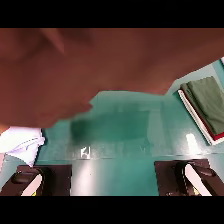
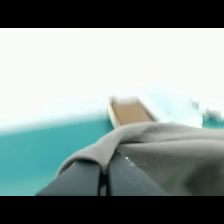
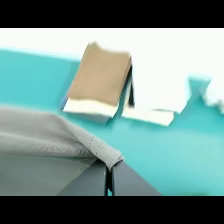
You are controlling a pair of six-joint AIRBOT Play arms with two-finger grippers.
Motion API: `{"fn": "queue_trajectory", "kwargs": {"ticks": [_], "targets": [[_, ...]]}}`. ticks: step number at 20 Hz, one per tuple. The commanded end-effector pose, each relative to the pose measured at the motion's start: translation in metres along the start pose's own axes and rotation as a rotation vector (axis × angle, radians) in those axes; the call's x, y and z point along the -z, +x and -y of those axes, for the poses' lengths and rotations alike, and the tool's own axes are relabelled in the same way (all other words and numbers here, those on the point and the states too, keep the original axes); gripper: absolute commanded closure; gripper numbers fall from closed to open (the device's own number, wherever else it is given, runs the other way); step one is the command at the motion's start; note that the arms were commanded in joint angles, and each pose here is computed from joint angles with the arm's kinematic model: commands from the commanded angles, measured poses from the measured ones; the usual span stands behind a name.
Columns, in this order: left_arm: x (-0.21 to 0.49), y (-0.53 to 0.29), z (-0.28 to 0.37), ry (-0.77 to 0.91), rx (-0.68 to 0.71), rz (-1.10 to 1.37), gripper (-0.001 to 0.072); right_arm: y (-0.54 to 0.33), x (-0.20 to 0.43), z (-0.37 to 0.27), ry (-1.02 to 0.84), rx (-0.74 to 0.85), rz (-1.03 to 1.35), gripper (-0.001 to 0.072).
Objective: Fold the shirts.
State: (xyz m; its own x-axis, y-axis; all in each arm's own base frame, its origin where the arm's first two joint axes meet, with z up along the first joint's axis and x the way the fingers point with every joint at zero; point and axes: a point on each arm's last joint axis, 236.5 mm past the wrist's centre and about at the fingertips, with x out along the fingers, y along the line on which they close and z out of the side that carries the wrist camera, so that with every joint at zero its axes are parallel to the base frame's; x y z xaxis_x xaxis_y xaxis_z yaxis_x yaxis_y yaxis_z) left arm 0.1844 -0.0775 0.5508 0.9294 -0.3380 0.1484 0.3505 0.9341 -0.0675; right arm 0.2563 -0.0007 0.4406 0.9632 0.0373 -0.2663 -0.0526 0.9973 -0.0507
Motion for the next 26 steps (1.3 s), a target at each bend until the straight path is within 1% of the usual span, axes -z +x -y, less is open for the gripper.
{"fn": "queue_trajectory", "kwargs": {"ticks": [1, 3, 6, 9, 13, 15, 17, 20, 23, 26], "targets": [[-0.05, -0.039, 0.004, 0.057, -0.039, 0.151, 0.0685, -0.028, -0.03, 0.003, -0.025, 0.041, 0.041, 0.0692], [-0.023, -0.02, -0.013, 0.035, -0.082, 0.048, 0.0685, -0.016, -0.023, 0.005, 0.0, 0.03, -0.003, 0.0692], [0.063, 0.043, -0.043, -0.01, -0.117, -0.232, 0.0684, 0.029, 0.014, 0.015, 0.061, -0.002, -0.147, 0.0692], [0.189, 0.113, -0.076, -0.089, -0.138, -0.562, 0.0684, 0.091, 0.083, 0.024, 0.14, -0.05, -0.388, 0.0692], [0.378, 0.16, -0.109, -0.2, -0.169, -0.967, 0.0683, 0.179, 0.199, -0.004, 0.2, -0.185, -0.737, 0.0692], [0.45, 0.174, -0.123, -0.216, -0.178, -1.079, 0.0683, 0.217, 0.259, -0.011, 0.181, -0.182, -0.873, 0.0692], [0.502, 0.188, -0.134, -0.212, -0.176, -1.144, 0.0683, 0.25, 0.307, -0.016, 0.15, -0.167, -0.976, 0.0692], [0.541, 0.215, -0.149, -0.219, -0.197, -1.127, 0.0683, 0.297, 0.334, -0.025, 0.136, -0.184, -1.005, 0.0692], [0.533, 0.23, -0.158, -0.186, -0.192, -1.09, 0.0683, 0.334, 0.317, -0.024, 0.13, -0.187, -0.944, 0.0692], [0.522, 0.21, -0.167, -0.179, -0.186, -1.173, 0.0683, 0.33, 0.3, -0.015, 0.116, -0.176, -0.93, 0.0692]]}}
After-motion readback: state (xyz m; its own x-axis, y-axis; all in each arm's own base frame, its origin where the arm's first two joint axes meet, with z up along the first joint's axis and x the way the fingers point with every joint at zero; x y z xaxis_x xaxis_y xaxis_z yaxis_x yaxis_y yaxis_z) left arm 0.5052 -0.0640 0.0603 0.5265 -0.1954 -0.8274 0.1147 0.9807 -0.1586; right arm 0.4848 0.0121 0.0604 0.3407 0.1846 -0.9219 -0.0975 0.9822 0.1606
